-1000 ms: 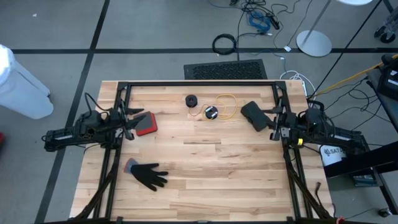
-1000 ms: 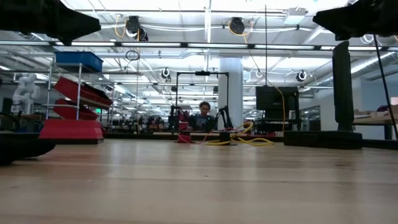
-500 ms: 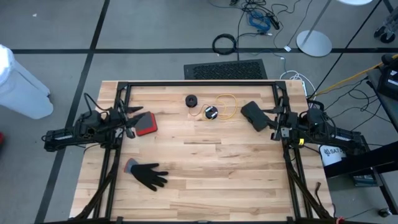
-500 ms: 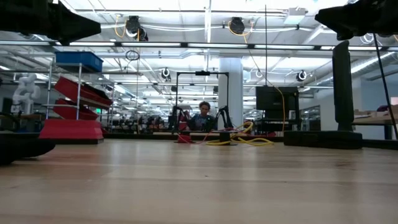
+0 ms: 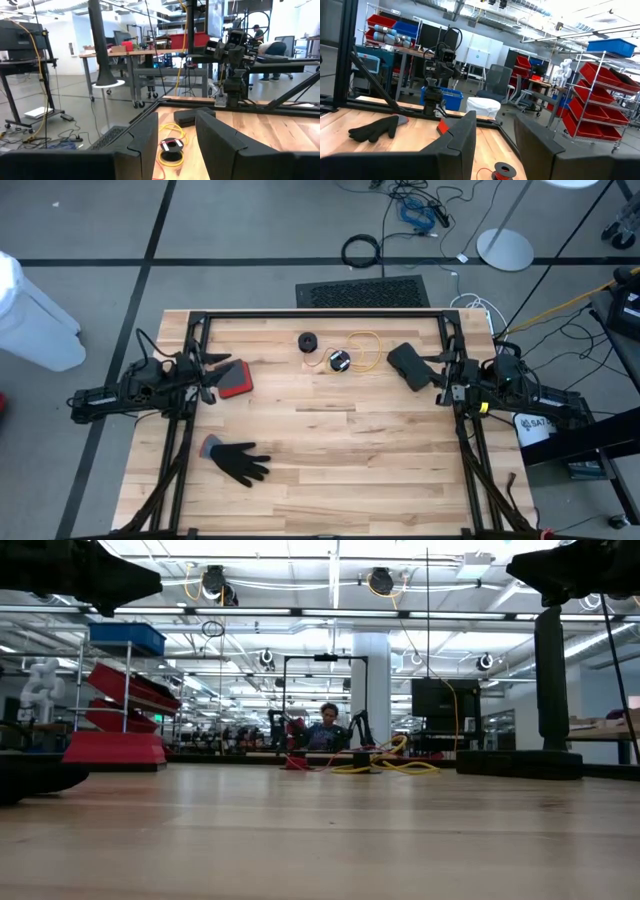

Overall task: Coil cords
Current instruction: Return to Home Position

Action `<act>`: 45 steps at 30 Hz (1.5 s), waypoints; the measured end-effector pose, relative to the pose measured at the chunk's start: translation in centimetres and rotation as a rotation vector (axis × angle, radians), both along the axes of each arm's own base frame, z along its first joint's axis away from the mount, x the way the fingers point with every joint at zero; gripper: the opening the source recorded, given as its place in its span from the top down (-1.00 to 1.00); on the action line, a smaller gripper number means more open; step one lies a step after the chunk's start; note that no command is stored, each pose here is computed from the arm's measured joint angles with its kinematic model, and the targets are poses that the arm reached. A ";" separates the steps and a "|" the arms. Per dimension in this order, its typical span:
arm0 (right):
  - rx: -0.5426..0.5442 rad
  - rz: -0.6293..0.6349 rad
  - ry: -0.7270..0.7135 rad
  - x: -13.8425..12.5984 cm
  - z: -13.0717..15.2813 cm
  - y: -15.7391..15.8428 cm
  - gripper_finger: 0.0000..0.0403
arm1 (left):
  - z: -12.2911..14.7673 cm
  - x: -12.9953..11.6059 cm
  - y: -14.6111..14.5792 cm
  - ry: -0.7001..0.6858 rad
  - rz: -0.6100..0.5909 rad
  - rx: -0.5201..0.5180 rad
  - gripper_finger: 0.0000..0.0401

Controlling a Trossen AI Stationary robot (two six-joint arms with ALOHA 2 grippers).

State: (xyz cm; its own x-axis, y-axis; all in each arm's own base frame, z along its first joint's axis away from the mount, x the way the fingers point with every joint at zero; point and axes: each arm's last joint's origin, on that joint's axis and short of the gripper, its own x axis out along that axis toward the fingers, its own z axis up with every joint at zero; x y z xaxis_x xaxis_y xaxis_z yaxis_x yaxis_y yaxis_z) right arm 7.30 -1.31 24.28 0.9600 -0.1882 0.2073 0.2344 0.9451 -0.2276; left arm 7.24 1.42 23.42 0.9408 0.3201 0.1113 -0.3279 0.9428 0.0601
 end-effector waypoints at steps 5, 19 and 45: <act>-0.007 -0.002 0.001 0.0 0.0 0.0 0.40 | 0.0 0.0 0.0 -0.005 0.016 -0.002 0.31; -0.007 -0.001 0.001 0.0 0.0 0.0 0.40 | 0.0 0.0 0.1 0.003 0.020 -0.003 0.31; -0.007 -0.002 0.001 0.0 0.0 0.0 0.40 | 0.0 0.0 0.1 0.003 0.021 -0.003 0.31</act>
State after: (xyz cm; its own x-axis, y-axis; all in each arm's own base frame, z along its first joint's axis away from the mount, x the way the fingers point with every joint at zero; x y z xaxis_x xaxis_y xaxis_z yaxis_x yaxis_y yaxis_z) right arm 7.30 -1.31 24.28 0.9599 -0.1882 0.2080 0.2358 0.9431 -0.2347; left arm 7.22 1.48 23.39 0.9341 0.3403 0.1080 -0.3476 0.9358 0.0584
